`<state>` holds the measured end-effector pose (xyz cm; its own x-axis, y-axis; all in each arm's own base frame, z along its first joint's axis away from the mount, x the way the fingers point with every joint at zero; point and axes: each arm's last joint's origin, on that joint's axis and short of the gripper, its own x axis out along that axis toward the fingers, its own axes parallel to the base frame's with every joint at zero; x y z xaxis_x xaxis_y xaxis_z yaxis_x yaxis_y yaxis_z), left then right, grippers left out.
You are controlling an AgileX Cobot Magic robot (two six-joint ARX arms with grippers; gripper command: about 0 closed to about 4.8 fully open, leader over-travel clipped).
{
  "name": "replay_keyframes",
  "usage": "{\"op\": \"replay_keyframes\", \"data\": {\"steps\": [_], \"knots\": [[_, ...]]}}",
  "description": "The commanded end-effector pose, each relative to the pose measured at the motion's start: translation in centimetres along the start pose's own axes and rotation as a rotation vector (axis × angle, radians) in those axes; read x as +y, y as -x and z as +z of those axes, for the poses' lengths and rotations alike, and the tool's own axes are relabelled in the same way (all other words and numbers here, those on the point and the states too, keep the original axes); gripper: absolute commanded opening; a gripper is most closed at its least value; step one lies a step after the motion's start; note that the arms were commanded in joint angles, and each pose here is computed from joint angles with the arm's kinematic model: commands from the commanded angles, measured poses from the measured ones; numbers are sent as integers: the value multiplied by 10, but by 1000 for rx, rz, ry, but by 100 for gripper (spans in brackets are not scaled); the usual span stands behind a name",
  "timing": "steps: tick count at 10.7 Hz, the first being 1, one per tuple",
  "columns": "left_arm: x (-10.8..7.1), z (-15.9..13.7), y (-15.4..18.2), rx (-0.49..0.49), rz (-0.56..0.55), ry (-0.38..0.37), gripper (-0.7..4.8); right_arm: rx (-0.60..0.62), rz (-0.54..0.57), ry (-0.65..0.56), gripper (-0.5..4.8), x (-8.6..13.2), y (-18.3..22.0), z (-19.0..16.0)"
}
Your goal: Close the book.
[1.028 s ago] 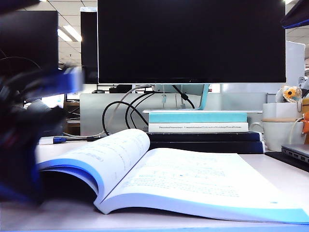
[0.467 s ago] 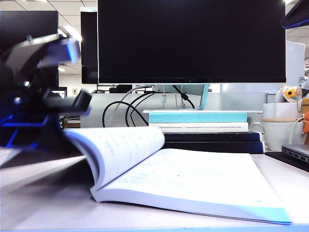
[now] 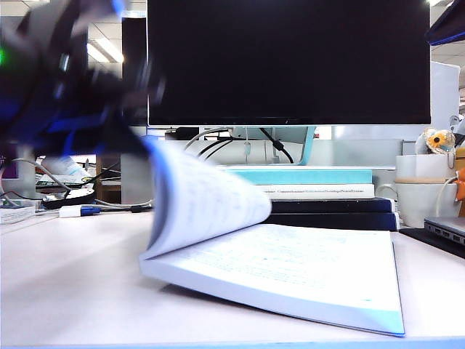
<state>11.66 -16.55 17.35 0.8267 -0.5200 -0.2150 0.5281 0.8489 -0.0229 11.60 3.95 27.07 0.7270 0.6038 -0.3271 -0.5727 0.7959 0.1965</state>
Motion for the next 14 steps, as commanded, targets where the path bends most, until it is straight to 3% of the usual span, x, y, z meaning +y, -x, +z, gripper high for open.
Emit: {"op": "replay_keyframes", "data": {"steps": [1, 2, 3, 4, 5, 6, 7, 9, 11, 12, 13, 14], "knots": [[-11, 12, 1, -103, -341, -65, -6, -22, -1, 13, -1, 0, 1, 3], [-12, 10, 0, -89, -358, -68, -6, -22, 0, 12, -1, 0, 1, 3], [-7, 28, 3, -102, -171, -216, -6, 13, 1, -12, -1, 0, 1, -1], [-5, 46, 6, -34, -155, -276, -6, 19, 1, -15, -1, 0, 1, -2], [1, 79, 17, 33, -294, -303, -6, 18, 1, -14, -1, 0, 1, -1], [7, 96, 23, 54, -299, -301, -6, 18, 1, -14, -1, 0, 1, -1], [20, 133, 38, 121, -302, -291, -6, 18, 1, -14, -1, 0, 1, -1], [41, 174, 61, 185, -253, -288, -6, -27, -39, 5, -1, 0, 3, 2], [58, 190, 77, 98, -267, -245, -6, -123, -64, 44, -1, 3, 11, 9], [97, 190, 94, 74, -167, -134, -6, -252, -167, 75, -1, 9, 30, 13], [110, 188, 98, 81, -140, -92, -6, -297, -219, 82, -1, 11, 37, 14], [130, 160, 126, 11, 145, -16, -6, -531, -438, 91, -1, 18, 69, 10]]}}
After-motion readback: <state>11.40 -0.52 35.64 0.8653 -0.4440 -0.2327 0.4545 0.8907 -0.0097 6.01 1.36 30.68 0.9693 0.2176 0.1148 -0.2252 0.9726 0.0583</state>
